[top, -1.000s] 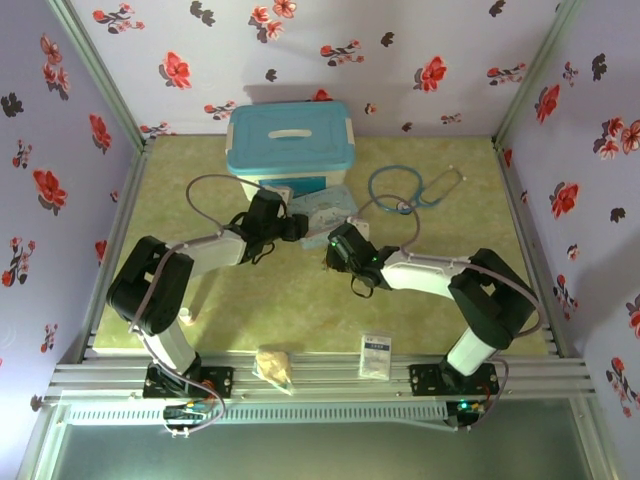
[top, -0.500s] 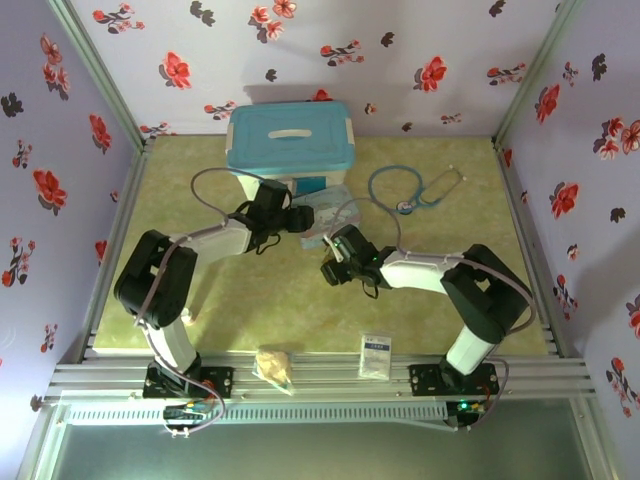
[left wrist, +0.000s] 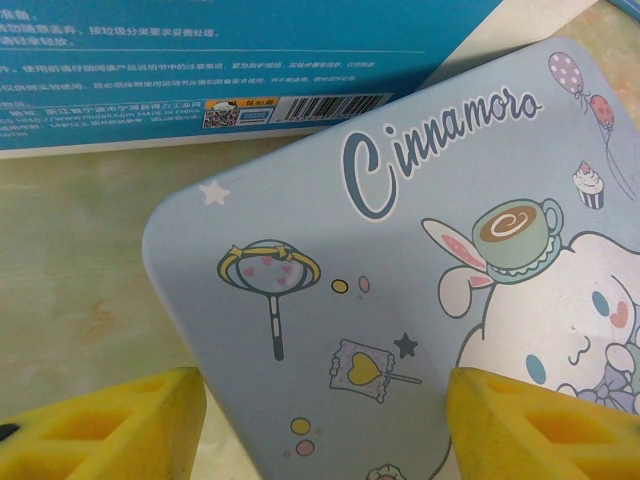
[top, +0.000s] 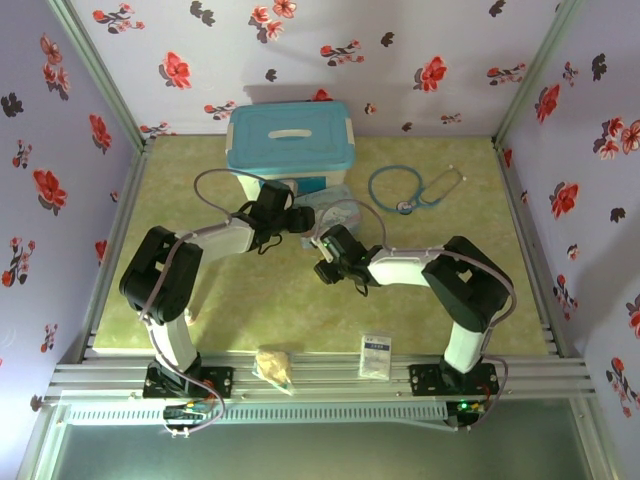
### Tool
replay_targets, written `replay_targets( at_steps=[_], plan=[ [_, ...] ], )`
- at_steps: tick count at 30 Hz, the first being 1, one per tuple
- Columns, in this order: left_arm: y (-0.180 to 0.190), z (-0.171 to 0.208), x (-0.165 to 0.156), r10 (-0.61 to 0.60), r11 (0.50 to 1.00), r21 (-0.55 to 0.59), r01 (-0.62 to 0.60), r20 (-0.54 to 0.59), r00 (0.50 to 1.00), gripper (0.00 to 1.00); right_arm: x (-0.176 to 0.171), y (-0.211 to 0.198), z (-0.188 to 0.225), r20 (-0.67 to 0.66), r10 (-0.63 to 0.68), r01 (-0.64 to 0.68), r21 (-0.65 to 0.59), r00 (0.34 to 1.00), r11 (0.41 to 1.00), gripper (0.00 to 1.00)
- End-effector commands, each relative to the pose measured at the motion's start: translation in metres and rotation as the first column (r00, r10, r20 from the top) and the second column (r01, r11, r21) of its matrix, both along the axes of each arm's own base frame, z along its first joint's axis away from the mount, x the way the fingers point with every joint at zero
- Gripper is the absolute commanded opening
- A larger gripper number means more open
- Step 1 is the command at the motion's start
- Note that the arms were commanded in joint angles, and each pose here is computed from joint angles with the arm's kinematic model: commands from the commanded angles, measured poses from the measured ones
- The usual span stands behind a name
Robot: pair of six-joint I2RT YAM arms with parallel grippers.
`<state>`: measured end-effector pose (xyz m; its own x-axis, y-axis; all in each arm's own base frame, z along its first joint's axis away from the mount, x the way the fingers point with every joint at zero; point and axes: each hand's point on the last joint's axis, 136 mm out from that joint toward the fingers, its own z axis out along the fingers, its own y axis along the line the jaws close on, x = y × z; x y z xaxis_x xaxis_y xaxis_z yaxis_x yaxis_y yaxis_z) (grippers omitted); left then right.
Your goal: Unlock the padlock with the key
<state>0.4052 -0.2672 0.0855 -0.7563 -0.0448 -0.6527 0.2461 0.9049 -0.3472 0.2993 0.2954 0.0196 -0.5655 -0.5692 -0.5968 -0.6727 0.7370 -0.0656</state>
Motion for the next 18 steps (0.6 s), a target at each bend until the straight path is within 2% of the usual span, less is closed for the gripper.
replay_targets(
  at_steps=[1, 8, 13, 18],
  plan=[
    [0.01, -0.021, 0.0, 0.023, 0.998, 0.057, -0.02, -0.046, 0.999, 0.64, 0.001, -0.009, -0.02, -0.001, -0.026, 0.026, -0.05, 1.0, 0.998, 0.49],
    [0.007, -0.032, 0.002, 0.013, 0.998, 0.067, -0.009, -0.05, 0.999, 0.61, 0.002, -0.032, -0.024, 0.052, -0.177, 0.179, -0.032, 0.983, 0.983, 0.35],
    [0.002, -0.05, -0.003, -0.014, 0.998, 0.061, 0.017, -0.055, 0.998, 0.58, 0.009, -0.03, -0.019, 0.053, -0.283, 0.279, 0.076, 0.958, 0.957, 0.3],
    [0.007, -0.054, -0.006, -0.027, 0.995, 0.095, 0.031, -0.043, 0.999, 0.57, 0.023, -0.043, -0.002, 0.124, -0.378, 0.365, 0.116, 0.918, 0.924, 0.25]
  ],
)
